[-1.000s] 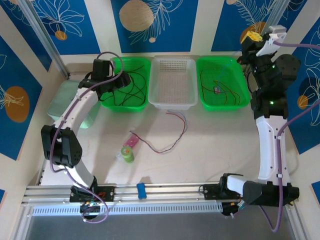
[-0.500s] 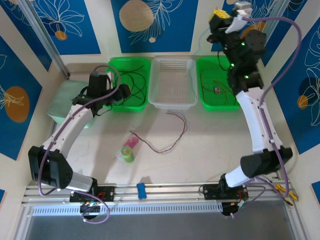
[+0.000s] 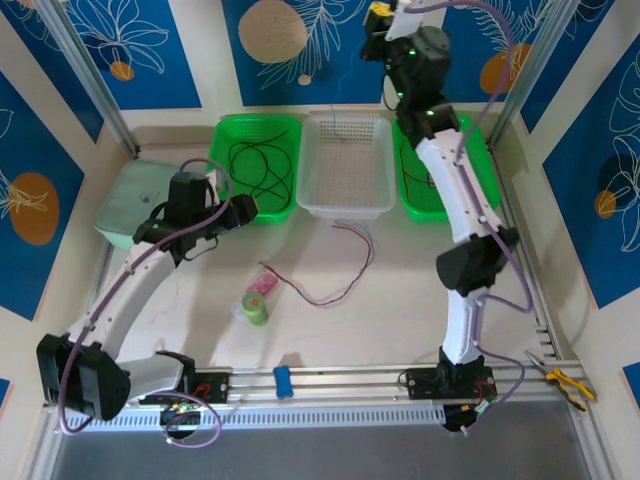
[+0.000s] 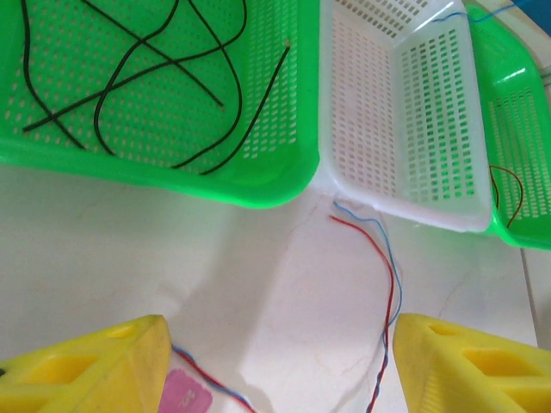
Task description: Untangle the cables
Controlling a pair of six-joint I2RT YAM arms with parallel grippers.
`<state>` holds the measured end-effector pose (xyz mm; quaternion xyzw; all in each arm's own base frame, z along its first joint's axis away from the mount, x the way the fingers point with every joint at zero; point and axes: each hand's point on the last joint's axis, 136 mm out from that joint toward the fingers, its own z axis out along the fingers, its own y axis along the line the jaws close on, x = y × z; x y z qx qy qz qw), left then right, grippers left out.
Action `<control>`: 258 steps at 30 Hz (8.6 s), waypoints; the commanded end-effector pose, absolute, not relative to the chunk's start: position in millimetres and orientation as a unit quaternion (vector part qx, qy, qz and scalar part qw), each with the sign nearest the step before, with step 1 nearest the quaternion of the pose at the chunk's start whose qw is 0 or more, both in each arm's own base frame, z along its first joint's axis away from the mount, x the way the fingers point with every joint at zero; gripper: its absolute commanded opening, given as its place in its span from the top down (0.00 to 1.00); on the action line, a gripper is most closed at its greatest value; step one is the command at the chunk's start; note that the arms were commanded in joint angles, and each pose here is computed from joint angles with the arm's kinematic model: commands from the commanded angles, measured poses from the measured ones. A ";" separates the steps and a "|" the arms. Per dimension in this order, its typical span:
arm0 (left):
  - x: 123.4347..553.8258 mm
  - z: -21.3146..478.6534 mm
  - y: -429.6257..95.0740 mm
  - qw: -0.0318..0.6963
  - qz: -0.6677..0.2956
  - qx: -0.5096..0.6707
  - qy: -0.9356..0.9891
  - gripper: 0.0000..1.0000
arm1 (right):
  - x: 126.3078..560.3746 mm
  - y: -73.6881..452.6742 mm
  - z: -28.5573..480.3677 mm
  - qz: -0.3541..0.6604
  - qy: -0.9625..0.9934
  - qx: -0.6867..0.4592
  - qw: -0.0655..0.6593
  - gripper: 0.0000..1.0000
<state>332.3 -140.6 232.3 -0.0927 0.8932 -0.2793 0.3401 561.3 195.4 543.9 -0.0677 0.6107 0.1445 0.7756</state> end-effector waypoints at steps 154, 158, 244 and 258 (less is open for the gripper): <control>284.4 201.9 -302.4 0.261 -0.290 0.081 0.917 0.32 | 346.3 146.4 13.6 0.142 0.968 0.122 0.169 0.83; 283.0 202.4 -303.0 0.260 -0.288 0.084 0.918 0.32 | 347.4 146.1 14.8 0.154 0.964 0.126 0.177 0.88; 303.5 250.4 -410.0 0.237 -0.447 0.127 0.853 1.00 | 284.0 127.2 181.4 0.463 0.833 0.137 0.271 0.49; 301.6 256.9 -412.1 0.235 -0.455 0.129 0.849 1.00 | 292.1 180.5 159.3 0.489 0.847 0.099 0.184 0.50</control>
